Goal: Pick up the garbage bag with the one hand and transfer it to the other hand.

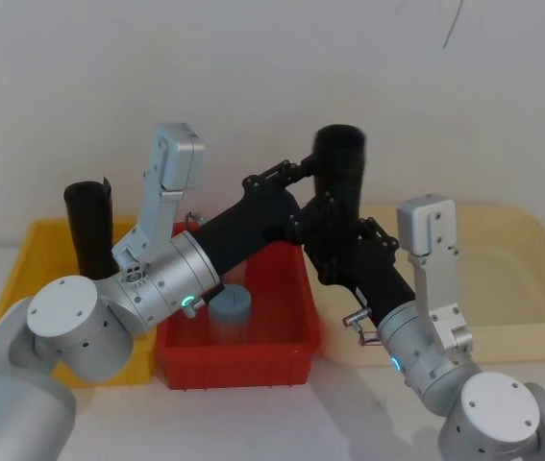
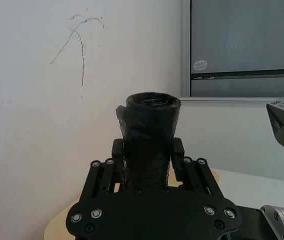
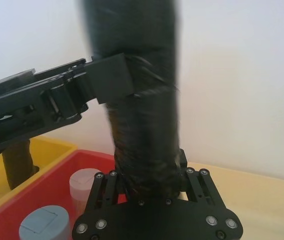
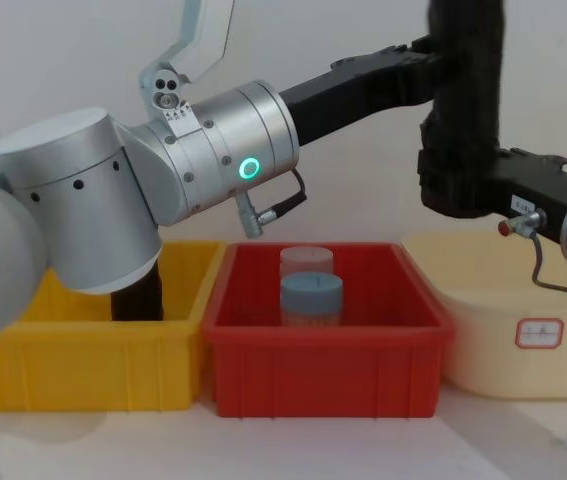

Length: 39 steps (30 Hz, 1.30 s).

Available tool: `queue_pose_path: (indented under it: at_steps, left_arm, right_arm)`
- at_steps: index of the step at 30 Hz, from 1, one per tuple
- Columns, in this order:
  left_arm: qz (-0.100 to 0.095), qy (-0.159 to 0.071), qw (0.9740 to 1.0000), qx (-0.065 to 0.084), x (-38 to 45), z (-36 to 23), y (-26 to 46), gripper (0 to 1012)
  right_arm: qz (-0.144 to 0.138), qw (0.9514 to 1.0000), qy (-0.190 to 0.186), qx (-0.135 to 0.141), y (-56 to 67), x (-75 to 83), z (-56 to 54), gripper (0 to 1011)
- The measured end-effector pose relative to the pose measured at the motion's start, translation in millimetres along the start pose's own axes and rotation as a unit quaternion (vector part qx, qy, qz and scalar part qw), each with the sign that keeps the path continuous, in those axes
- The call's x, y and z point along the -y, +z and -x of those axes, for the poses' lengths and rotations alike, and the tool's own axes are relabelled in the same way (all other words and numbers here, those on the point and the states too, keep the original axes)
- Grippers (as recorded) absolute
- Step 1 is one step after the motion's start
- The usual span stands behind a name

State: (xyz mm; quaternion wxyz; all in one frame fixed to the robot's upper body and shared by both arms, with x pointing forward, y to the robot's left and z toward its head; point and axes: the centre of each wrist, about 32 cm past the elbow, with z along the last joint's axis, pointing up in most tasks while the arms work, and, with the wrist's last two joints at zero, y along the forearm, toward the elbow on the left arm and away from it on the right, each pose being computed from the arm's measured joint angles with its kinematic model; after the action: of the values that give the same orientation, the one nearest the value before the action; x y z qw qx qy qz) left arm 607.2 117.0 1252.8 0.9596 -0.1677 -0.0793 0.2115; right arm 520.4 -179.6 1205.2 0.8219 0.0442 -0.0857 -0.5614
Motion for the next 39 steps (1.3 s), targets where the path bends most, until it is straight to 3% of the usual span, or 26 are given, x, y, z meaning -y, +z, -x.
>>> queue_pose_path:
  at_steps: [6,8,16,26,39]
  left_arm:
    - [0.000,0.000,1.0000,0.000,0.1,0.1,0.0,698]
    - [0.000,0.000,1.0000,0.000,0.1,0.1,0.0,798]
    - [0.000,0.000,1.0000,0.000,0.1,0.1,0.0,992]
    - [0.000,0.000,1.0000,0.000,0.1,0.1,-0.1,1001]
    - [0.000,0.000,1.0000,0.000,0.1,0.1,-0.1,1002]
  right_arm:
    - [0.000,1.0000,-0.004,-0.004,1.5,-0.5,-1.0,557]
    - [0.001,1.0000,-0.006,-0.005,2.4,-1.2,-1.8,557]
    - [0.003,0.9997,-0.022,-0.011,5.0,-5.5,-7.2,557]
    - [0.010,0.9982,-0.057,-0.014,4.2,-13.6,-21.5,557]
    - [0.032,0.9931,-0.112,-0.001,-1.5,-26.7,-48.1,557]
